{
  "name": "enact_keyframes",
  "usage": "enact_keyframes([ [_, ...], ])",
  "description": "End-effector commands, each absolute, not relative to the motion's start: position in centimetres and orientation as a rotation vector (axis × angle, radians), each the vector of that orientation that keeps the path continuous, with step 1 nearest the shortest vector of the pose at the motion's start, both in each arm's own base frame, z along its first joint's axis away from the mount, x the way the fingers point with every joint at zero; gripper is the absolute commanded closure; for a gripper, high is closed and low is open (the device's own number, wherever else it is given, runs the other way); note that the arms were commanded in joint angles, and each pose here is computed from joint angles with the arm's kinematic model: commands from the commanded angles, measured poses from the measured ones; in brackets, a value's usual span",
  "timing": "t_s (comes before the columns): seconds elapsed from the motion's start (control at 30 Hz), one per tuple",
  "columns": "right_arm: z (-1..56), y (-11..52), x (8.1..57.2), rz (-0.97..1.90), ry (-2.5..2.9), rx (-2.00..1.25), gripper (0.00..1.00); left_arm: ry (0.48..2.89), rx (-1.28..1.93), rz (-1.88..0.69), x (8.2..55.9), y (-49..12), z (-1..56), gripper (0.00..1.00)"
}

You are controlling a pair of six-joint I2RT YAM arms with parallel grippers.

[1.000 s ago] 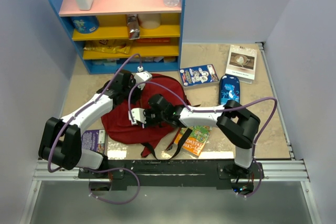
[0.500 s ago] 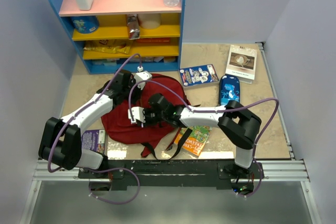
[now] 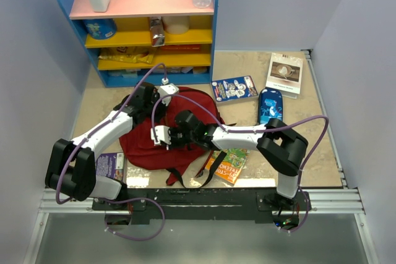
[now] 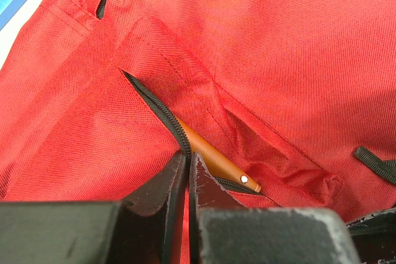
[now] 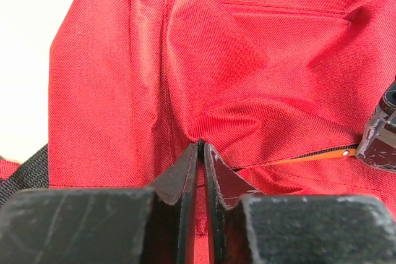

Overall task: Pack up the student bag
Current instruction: Zip the student bag at the center of the board.

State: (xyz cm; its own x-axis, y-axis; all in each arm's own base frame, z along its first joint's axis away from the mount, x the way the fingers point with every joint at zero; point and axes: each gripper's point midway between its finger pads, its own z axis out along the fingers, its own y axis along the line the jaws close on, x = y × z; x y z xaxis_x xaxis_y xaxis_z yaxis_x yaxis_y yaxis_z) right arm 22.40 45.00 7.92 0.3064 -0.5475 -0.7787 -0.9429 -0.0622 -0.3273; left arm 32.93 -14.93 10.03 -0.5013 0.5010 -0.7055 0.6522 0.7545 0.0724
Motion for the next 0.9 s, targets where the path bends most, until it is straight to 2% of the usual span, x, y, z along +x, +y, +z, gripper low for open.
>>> enact_keyframes([
  [0.0,12.6,46.2,22.5,0.634,1.250,-1.657,0.90,2.154,0.867,-0.273,33.1,-15.2,11.1,0.91],
  [0.33,13.2,45.6,22.2,0.675,1.257,-1.629,0.87,2.159,0.867,-0.280,32.9,-15.2,11.0,0.91],
  [0.47,13.4,45.7,22.3,0.696,1.259,-1.617,0.81,2.156,0.868,-0.284,33.0,-15.3,11.1,0.91],
  [0.6,13.0,45.7,22.6,0.689,1.271,-1.616,0.93,2.156,0.866,-0.280,33.0,-15.3,11.1,0.91],
  [0.63,12.8,45.6,22.6,0.694,1.277,-1.620,0.93,2.156,0.866,-0.278,32.9,-15.2,11.1,0.91],
  [0.67,12.6,45.5,22.6,0.697,1.284,-1.625,0.91,2.155,0.867,-0.277,32.9,-15.2,11.1,0.91],
  [0.7,12.2,45.3,22.3,0.703,1.291,-1.638,0.81,2.158,0.868,-0.278,32.9,-15.2,11.0,0.91],
  [0.73,12.1,45.1,22.2,0.702,1.294,-1.638,0.77,2.157,0.871,-0.274,32.8,-15.1,11.0,0.91],
  [0.8,11.7,44.6,21.9,0.705,1.295,-1.643,0.70,2.156,0.869,-0.275,32.9,-15.2,11.0,0.91],
  [0.87,11.5,44.3,21.9,0.707,1.299,-1.643,0.68,2.155,0.870,-0.285,32.9,-15.3,11.0,0.91],
])
